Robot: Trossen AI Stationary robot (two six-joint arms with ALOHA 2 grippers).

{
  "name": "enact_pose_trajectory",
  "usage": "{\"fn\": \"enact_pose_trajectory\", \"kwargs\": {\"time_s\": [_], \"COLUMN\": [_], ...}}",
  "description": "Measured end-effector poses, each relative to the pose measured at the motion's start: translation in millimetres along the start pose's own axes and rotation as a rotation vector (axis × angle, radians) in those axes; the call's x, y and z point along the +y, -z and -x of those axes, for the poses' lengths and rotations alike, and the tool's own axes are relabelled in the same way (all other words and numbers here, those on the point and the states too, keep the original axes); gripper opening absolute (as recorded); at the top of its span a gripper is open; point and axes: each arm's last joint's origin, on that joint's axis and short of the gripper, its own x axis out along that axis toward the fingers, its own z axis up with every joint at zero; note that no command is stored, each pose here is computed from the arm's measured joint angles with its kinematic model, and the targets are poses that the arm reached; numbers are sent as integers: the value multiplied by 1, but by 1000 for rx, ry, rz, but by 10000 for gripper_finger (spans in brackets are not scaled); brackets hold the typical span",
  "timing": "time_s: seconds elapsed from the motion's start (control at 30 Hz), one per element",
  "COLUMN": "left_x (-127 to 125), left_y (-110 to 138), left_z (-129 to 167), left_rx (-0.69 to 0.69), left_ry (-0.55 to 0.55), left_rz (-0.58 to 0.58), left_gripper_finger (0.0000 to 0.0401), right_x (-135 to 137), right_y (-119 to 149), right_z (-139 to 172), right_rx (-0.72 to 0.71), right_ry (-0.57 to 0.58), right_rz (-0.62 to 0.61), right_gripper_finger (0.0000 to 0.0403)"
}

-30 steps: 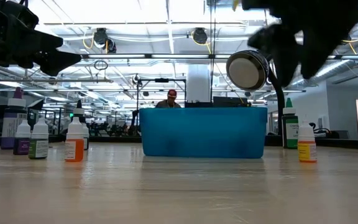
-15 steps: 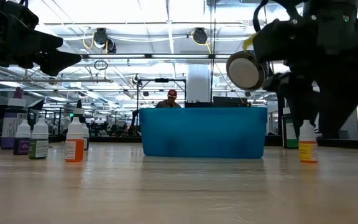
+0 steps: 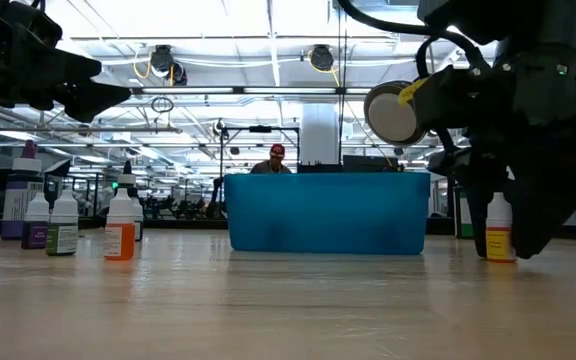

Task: Pick & Place food coloring
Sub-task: Put the small orange food coloring bottle into the blue bin

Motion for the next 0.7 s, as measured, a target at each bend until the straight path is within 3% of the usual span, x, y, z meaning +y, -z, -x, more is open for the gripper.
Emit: {"fn": "enact_pose_trajectory", "kwargs": {"time_s": [0.3, 0.5, 0.7], "left_x": [0, 0, 0], "left_y": [0, 0, 0], "left_z": [0, 0, 0], "left_rx": [0, 0, 0], "left_ry": [0, 0, 0], "left_rz": [0, 0, 0], "left_gripper_finger": [365, 365, 365], "right_x": [0, 1, 7], "right_y": [-1, -3, -22], "right_z": [-1, 2, 45], "right_rx": [-15, -17, -52], "right_ry": [-3, -5, -10], "right_rz": [-5, 1, 30], "right_gripper_finger": [122, 48, 49]}}
